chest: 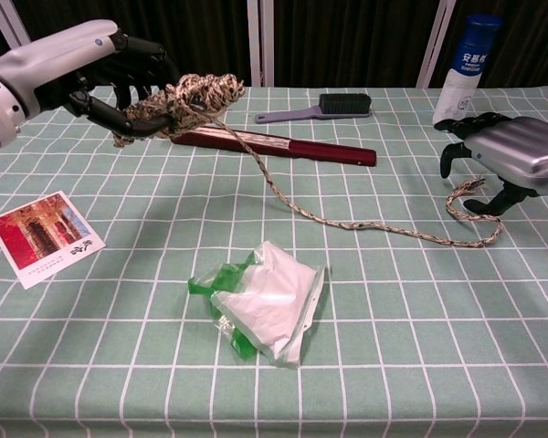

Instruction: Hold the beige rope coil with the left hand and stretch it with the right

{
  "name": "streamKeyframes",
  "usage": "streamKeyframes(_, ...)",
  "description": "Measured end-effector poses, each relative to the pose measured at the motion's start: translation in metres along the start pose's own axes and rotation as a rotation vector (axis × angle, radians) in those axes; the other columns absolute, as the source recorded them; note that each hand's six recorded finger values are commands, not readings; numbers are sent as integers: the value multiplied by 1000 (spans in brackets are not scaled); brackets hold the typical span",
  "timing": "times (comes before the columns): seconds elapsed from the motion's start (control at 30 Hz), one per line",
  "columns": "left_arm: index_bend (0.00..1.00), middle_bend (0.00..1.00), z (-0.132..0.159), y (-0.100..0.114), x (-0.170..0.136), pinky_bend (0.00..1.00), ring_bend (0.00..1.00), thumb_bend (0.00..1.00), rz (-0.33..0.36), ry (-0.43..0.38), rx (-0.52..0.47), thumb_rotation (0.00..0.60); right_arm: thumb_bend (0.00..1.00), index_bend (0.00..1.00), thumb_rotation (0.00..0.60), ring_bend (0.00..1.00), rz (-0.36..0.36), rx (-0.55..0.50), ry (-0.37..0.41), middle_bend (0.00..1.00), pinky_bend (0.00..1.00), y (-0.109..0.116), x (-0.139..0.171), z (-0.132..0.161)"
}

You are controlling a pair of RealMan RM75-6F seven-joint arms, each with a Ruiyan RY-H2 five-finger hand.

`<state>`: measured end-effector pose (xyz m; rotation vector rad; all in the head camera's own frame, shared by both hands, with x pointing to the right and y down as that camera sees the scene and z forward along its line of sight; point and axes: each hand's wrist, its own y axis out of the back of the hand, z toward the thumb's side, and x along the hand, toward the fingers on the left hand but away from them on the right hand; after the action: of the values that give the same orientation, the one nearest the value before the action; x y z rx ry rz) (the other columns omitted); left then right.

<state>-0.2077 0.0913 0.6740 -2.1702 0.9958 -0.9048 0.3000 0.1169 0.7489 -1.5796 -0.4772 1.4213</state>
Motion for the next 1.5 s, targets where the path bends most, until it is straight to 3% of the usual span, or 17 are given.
streamKeyframes(0.2, 727, 725, -2, 0, 0, 626, 576, 466, -2, 6, 2, 600, 275, 484, 600, 0, -12, -16, -25, 0, 0, -6, -4, 1)
streamKeyframes(0.87, 726, 724, -5, 0, -1, 623, 576, 477, -11, 15, 9, 600, 354, 491, 600, 0, -7, -26, -34, 0, 0, -12, -12, 3)
streamKeyframes(1.5, 726, 724, -4, 2, 0, 623, 576, 480, -8, 16, 6, 600, 481, 667, 600, 0, -11, -52, -34, 0, 0, -16, -14, 1)
